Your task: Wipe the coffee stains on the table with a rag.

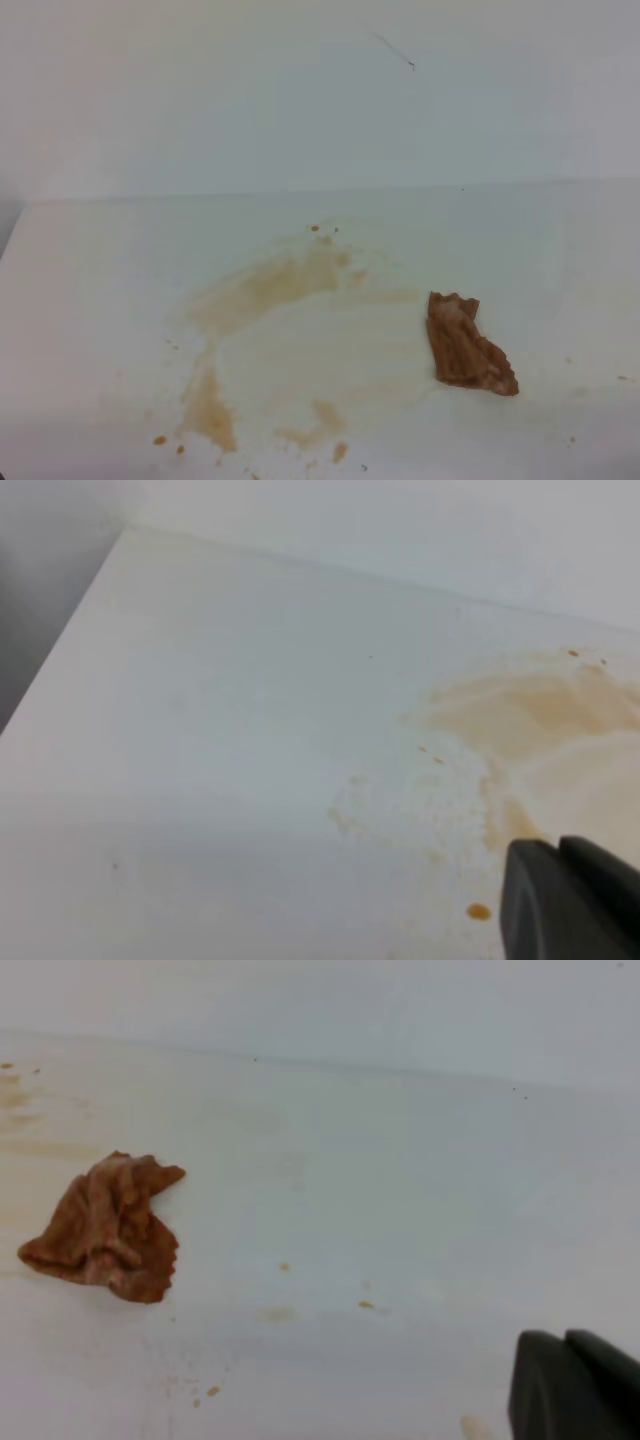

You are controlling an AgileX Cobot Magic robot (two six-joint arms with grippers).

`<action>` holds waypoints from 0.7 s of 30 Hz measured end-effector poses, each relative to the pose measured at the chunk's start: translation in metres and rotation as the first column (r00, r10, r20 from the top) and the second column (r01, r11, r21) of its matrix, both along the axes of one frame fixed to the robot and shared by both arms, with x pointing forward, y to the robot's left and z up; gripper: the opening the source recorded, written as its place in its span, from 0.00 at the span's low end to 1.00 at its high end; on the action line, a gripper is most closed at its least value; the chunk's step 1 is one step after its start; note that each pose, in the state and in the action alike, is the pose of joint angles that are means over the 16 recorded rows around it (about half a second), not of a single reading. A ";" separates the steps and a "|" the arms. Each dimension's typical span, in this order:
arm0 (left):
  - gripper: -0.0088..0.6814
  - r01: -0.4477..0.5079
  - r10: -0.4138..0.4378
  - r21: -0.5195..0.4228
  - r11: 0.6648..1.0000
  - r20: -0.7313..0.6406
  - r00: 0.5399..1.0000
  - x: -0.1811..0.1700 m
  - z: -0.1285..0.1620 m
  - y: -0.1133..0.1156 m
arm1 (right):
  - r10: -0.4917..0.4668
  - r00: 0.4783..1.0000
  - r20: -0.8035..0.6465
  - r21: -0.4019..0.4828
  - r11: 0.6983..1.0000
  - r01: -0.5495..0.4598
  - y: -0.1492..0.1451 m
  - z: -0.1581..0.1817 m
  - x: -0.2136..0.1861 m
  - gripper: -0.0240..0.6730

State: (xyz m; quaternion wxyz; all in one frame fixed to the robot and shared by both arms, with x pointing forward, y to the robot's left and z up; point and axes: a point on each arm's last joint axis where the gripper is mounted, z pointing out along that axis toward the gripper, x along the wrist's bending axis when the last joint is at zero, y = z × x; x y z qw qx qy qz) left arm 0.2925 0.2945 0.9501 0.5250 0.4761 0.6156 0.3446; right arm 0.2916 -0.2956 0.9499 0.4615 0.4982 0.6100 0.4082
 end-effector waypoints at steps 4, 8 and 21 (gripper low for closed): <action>0.01 0.000 0.000 0.000 1.000 0.000 1.000 0.000 0.000 0.000 | 0.000 1.000 -0.001 0.000 1.000 0.000 0.000 0.000 0.000 0.03; 0.01 0.000 0.000 0.000 1.000 0.000 1.000 0.000 0.000 0.000 | 0.000 1.000 -0.002 0.000 1.000 0.000 0.000 0.000 0.000 0.03; 0.01 0.000 0.000 0.000 1.000 0.000 1.000 0.000 0.000 0.000 | 0.000 1.000 -0.002 0.000 1.000 0.000 0.000 0.000 0.000 0.03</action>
